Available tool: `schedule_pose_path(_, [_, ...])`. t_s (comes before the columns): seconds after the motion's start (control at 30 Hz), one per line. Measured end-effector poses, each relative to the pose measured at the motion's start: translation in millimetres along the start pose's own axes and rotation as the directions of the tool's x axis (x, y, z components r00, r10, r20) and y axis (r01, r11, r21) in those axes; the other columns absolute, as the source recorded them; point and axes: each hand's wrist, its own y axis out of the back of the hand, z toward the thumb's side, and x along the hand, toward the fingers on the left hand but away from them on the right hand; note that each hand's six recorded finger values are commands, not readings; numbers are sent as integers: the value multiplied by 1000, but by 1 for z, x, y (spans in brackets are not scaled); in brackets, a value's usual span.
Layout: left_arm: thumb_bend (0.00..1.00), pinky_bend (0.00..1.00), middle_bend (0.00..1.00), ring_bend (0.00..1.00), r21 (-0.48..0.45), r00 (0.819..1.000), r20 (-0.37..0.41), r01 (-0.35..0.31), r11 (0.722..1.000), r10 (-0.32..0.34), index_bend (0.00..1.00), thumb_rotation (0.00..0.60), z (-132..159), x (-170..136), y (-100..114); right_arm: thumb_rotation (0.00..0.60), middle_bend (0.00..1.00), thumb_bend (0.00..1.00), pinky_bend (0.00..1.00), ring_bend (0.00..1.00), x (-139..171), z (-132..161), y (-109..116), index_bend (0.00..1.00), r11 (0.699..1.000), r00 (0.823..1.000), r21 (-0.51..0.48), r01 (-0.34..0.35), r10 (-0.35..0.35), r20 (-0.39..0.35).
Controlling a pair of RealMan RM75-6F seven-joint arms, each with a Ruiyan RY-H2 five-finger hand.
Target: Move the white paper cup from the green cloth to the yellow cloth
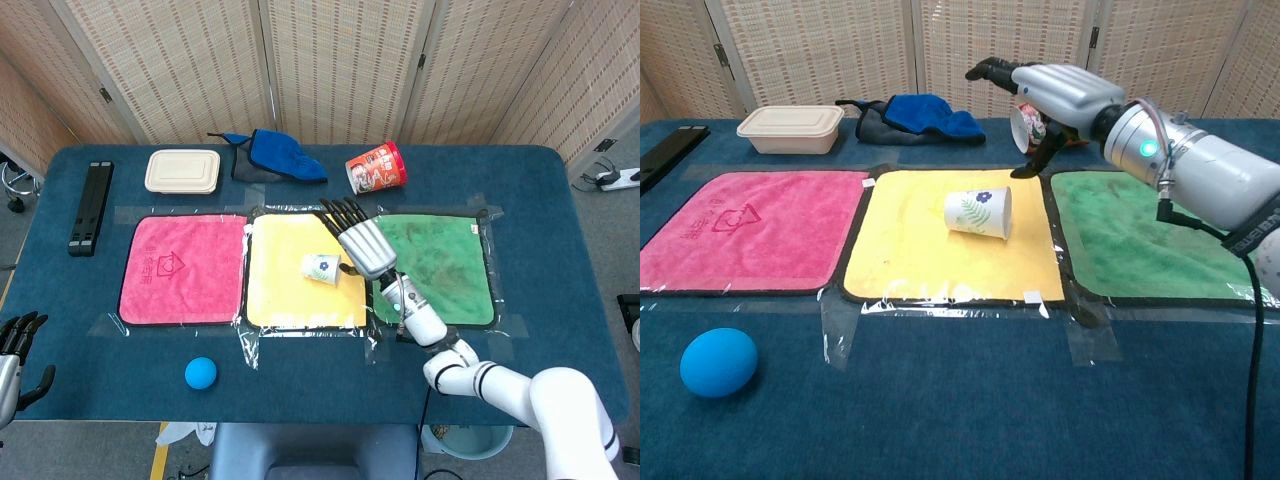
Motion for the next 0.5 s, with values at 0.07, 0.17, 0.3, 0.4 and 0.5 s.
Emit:
schedule_pose_path(0.07, [436,40,133,125,-2,1000,5,-4,1000,4,154,600,2,2,1,600,0,195,0,0,9,-10,9,0,1000,1000,25,6,-6,7])
schedule_pose_path(0.17, [436,40,133,125,-4,1000,12,-7,1000,7,154,600,4,3,2,600,0,195,0,0,26,-25,22,0,998,1000,69,2,-3,25])
schedule_pose_path(0.3, [436,40,133,125,-5,1000,22,-6,1000,6,155,600,7,7,1,600,0,191,0,0,56,-48,38,0,994,997,109,-23,15,73])
schedule_pose_path(0.4, [436,40,133,126,-8,999,35,-6,1000,6,155,600,11,10,0,600,0,192,0,0,88,-68,50,0,991,992,124,-45,29,127])
schedule_pose_path(0.5, [436,40,133,126,-7,999,50,-4,1000,5,155,600,16,12,0,600,0,193,0,0,128,-92,62,0,987,980,145,-67,38,196])
